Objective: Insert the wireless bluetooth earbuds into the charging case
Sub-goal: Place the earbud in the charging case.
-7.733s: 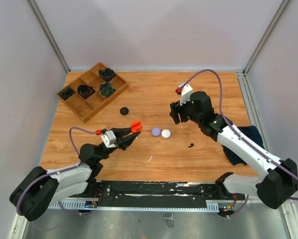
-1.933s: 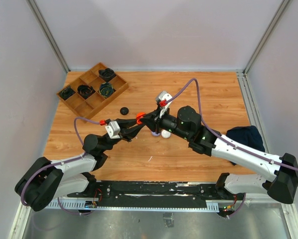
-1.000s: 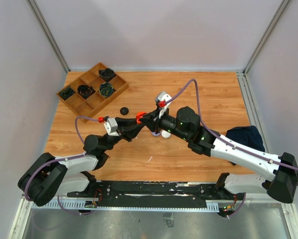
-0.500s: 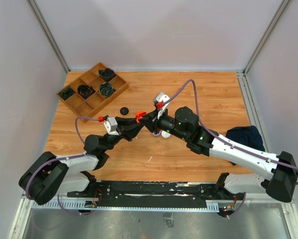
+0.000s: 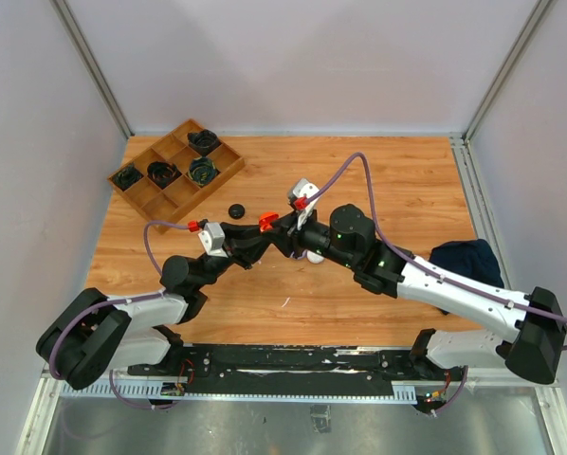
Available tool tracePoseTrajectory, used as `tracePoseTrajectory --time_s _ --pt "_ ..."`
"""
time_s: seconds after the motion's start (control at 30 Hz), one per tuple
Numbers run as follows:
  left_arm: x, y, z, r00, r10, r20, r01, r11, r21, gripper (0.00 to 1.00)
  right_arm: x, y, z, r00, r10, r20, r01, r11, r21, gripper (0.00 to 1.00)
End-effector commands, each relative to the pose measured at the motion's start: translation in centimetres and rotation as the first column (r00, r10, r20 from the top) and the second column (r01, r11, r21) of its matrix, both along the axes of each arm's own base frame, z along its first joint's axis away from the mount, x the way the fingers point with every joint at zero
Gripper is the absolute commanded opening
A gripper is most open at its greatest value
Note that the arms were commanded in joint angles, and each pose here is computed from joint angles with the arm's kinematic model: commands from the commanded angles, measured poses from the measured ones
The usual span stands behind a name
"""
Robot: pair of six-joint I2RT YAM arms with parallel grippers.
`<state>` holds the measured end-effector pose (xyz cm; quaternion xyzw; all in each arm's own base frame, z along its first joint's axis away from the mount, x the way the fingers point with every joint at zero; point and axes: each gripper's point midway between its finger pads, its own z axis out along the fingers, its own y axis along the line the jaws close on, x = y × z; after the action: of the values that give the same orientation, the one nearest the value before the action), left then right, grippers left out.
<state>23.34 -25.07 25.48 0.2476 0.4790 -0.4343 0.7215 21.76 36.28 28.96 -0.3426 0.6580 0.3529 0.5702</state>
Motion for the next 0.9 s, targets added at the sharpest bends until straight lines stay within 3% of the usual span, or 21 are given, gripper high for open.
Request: tracePoseTrajectory --time_s 0.0,0.23,0.47,0.87 --pt "-0.4 0.3 1.4 0.999 0.006 0.054 -0.004 0.999 -0.038 0.00 -0.7 -0.5 1.5 1.000 0.007 0.029 -0.007 1.000 -0.005 0.35" --pt "-0.4 0.1 0.9 0.999 0.000 0.042 0.001 1.000 -0.027 0.00 -0.6 -1.8 3.6 0.995 -0.015 0.095 0.015 1.000 -0.003 0.52" --pt "-0.8 0.0 0.6 0.999 -0.020 0.044 0.021 1.000 -0.020 0.00 1.2 -4.6 4.1 0.975 -0.137 0.174 0.152 0.986 -0.073 0.70" --pt "-1.9 -0.3 0.8 0.995 -0.073 0.073 0.073 0.997 -0.010 0.00 3.5 -6.8 2.1 0.953 -0.220 0.210 0.256 0.953 -0.162 0.77"
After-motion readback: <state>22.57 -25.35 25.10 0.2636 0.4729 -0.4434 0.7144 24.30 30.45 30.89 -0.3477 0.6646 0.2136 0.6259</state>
